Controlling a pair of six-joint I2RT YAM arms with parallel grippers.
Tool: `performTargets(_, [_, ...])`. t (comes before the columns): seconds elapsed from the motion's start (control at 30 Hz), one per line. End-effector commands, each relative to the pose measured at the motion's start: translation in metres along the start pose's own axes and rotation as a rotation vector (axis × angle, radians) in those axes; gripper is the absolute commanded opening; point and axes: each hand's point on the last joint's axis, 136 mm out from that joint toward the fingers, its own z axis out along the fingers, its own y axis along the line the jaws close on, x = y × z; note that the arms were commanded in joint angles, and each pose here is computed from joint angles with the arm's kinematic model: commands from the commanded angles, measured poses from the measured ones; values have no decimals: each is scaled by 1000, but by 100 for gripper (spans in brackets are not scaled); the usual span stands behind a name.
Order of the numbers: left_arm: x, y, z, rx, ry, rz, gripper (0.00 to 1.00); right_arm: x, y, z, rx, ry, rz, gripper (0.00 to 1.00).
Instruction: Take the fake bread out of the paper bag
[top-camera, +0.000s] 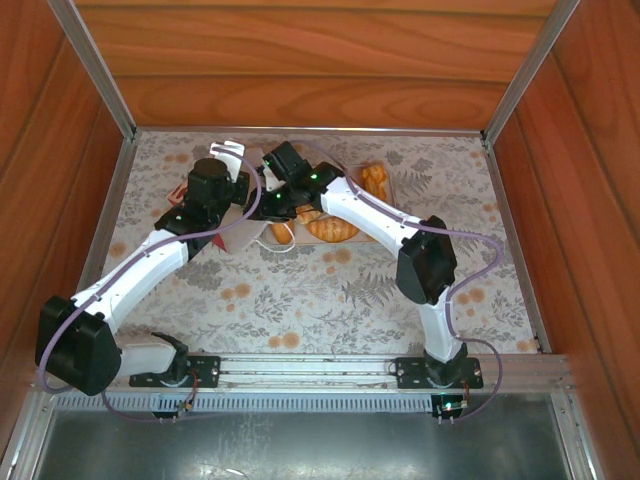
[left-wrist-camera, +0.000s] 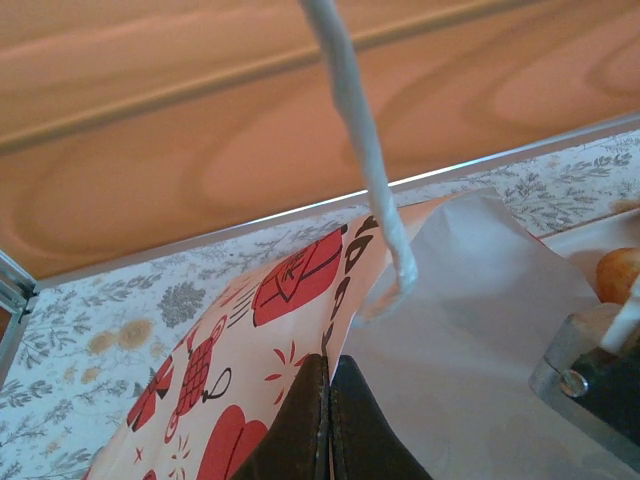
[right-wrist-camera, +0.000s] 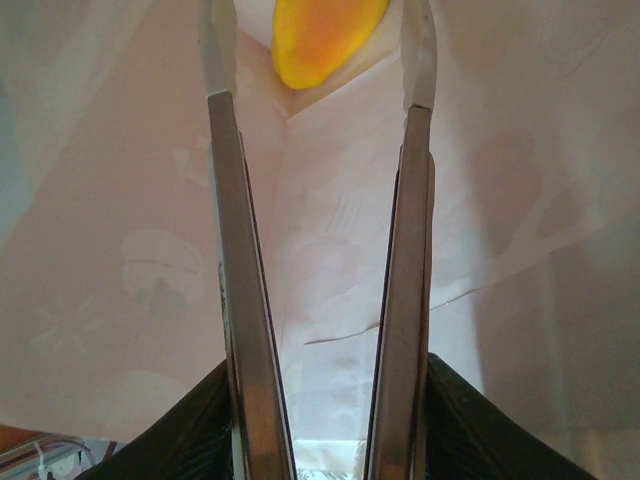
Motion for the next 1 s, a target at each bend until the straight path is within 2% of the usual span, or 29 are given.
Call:
performTargets(0.0, [-14, -1, -8, 12, -56, -14, 0, -3, 2, 10, -8, -28, -4, 46])
performTargets(0.23, [-15, -5, -15, 48, -75, 17, 0, -7, -7, 23, -4, -65, 12, 46])
performTargets(0.67, [-5, -20, -19, 133, -77, 74, 0, 1, 13, 41, -75, -44, -57, 45])
performTargets(0.97, [-3, -24, -26, 170, -89, 76, 0, -2, 4, 55, -32, -42, -33, 46])
